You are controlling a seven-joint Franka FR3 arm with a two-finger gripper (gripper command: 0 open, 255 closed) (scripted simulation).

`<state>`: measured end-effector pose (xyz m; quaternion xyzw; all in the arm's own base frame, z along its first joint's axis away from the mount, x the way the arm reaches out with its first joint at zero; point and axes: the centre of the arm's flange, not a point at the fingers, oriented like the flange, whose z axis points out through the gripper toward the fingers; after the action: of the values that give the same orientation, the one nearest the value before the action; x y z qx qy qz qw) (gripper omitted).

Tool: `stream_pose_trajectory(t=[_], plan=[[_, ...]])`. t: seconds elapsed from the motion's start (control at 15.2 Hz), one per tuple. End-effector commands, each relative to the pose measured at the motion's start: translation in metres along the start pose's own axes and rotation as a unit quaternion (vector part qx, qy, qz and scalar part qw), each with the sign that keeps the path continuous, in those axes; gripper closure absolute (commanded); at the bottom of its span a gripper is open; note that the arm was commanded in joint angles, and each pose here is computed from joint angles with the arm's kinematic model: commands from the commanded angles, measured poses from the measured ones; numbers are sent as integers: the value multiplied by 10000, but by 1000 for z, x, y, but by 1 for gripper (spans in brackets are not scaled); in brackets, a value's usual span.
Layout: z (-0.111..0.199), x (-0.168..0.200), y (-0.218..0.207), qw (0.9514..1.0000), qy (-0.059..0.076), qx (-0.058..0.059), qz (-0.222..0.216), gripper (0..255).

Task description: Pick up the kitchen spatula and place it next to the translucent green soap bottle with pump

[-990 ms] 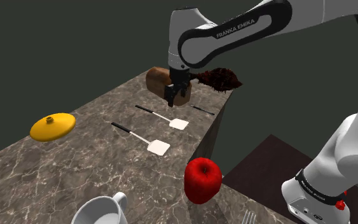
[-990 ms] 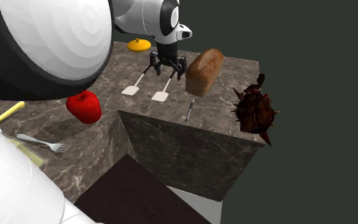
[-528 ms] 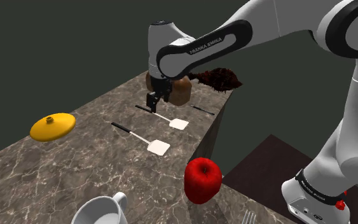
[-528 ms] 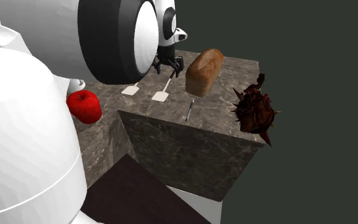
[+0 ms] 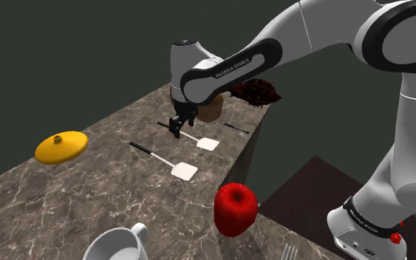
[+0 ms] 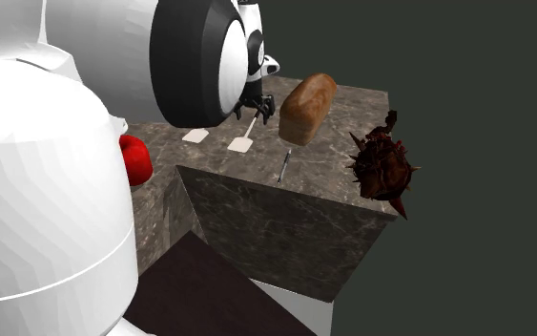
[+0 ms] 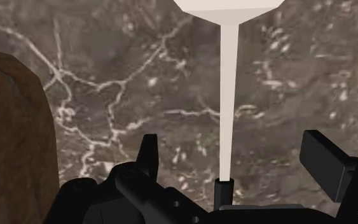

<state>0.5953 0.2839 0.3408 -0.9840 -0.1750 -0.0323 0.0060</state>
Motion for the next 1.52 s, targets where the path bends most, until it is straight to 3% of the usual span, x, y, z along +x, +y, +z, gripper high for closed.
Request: stream_pose_trajectory(t=[0.0, 0.4, 0.46, 1.06, 1.45], plan=[[2, -1, 0, 10000, 3, 0, 0, 0], [2, 0, 0, 10000, 2, 0, 0, 0], [2, 0, 0, 10000, 2, 0, 0, 255], [2, -1, 0, 10000, 3, 0, 0, 255], [-29, 2, 0, 10000, 3, 0, 0, 255]])
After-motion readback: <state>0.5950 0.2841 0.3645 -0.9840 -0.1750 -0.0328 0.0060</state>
